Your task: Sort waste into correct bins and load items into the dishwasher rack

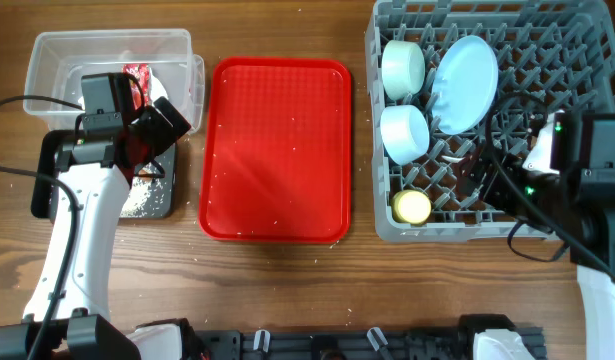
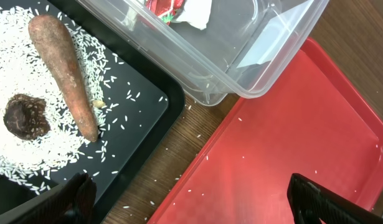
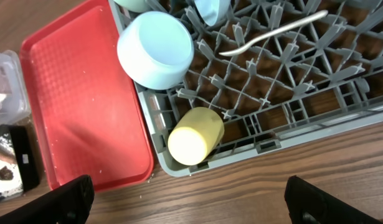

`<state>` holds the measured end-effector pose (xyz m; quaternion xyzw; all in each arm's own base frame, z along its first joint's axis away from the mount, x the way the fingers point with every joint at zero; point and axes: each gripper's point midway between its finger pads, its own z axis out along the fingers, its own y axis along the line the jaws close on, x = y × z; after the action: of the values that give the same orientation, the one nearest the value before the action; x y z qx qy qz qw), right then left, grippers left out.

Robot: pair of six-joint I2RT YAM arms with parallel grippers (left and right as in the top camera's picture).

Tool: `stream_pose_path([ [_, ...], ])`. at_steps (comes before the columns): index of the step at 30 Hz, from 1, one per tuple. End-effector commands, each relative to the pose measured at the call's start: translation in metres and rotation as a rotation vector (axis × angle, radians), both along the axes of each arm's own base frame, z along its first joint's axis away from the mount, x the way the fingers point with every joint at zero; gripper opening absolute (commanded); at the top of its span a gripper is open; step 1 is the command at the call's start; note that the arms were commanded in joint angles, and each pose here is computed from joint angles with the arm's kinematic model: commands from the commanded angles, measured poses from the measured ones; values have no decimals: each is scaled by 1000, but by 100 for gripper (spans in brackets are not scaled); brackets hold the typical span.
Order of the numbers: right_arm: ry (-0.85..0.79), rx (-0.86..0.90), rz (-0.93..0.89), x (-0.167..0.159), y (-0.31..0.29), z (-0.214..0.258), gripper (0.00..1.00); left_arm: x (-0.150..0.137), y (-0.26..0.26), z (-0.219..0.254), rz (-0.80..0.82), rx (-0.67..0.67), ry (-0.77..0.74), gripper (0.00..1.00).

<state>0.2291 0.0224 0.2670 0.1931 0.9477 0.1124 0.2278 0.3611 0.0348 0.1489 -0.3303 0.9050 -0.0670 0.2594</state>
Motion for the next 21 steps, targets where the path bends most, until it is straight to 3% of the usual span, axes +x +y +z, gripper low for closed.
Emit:
stream_pose_path([
  [1,2,-39,23,12,-3,-4,100,2,-3,9,-15,-2,-26,100],
  [5,-165,-104,134,47,-2,15,100,2,-3,9,-15,-2,-26,100],
  [8,-412,-176,193,71,-1,51,100,2,-3,9,-15,-2,-26,100],
  [11,-598,-212,191,70,-2,62,100,2,-4,9,-15,-2,-26,100],
  [17,-939,-325,214,40,-2,14,100,2,-4,9,-15,-2,-26,100],
  [21,-1034,-341,202,26,-2,-36,100,2,-3,9,-15,-2,-26,100],
])
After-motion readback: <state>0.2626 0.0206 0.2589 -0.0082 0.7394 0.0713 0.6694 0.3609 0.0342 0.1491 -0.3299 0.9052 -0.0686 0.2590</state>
